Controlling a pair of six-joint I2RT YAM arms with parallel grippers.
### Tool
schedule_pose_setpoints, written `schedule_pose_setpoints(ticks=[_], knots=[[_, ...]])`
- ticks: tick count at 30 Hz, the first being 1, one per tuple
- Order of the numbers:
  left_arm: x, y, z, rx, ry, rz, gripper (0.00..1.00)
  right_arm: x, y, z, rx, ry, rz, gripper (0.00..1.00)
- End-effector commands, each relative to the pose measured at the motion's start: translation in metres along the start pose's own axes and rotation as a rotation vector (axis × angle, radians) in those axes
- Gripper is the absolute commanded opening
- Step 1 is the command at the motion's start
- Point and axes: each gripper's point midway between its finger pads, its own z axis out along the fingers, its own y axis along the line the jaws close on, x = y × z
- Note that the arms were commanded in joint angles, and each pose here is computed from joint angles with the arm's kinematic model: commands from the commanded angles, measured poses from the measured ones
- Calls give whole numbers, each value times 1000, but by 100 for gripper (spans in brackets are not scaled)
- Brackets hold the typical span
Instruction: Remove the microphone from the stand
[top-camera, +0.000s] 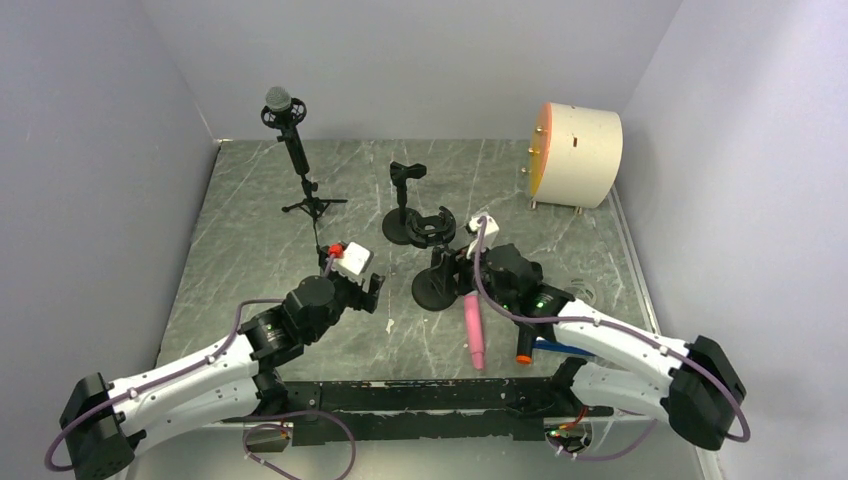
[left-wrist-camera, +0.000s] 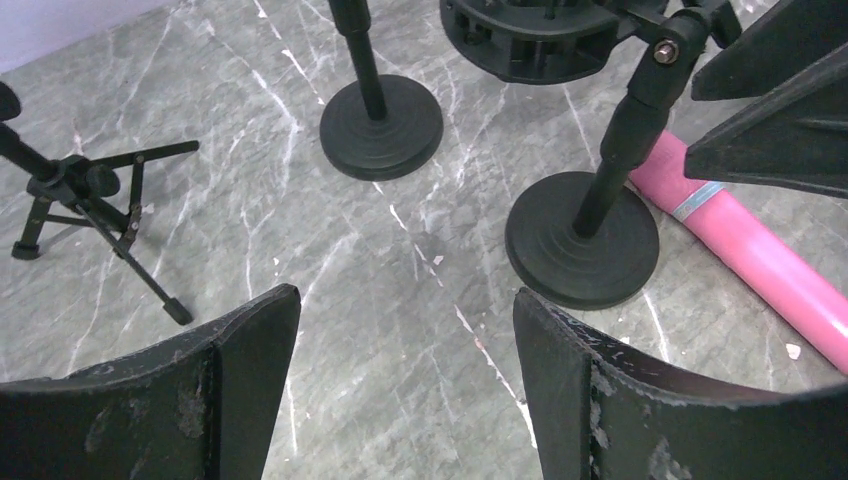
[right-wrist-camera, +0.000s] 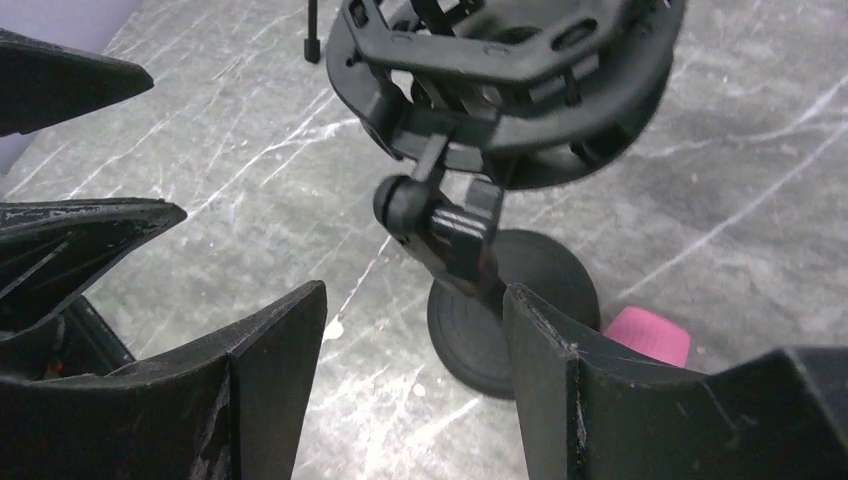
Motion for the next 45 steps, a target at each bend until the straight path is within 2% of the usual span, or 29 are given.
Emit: schedule_pose_setpoints(ticks=[1,6,13,16,22,32,35,38,45], knots=[[-3,10,-6,-52,-8,-37,82,-35,2,16,24,-167,-59,68],[-1,13,-10,-63,0,-52,82,-33,-6,32,78,-180,-88,62],[-1,16,-14,-70,-8,-60,82,-18,-17,41,137,-143,-143,44],[-1,14,-13,-64,-6,-62,82,-17,-21,40,157,-134,-175,30],[0,12,-11,-58,4,-56,82,-14,-32,32,217,-74,-227,22],[-1,12,-9,-58,10,-39,82,-24,-53,19,359,-73,-242,22],[-4,13,-9,-62,5,-39,82,-32,-45,21,306,-112,-241,24],[-4,15,-10,-74,3,-36,83,-46,-41,27,294,-124,-203,24],[11,26,-9,-151,77,-15,88,-84,-66,44,339,-215,-103,23]])
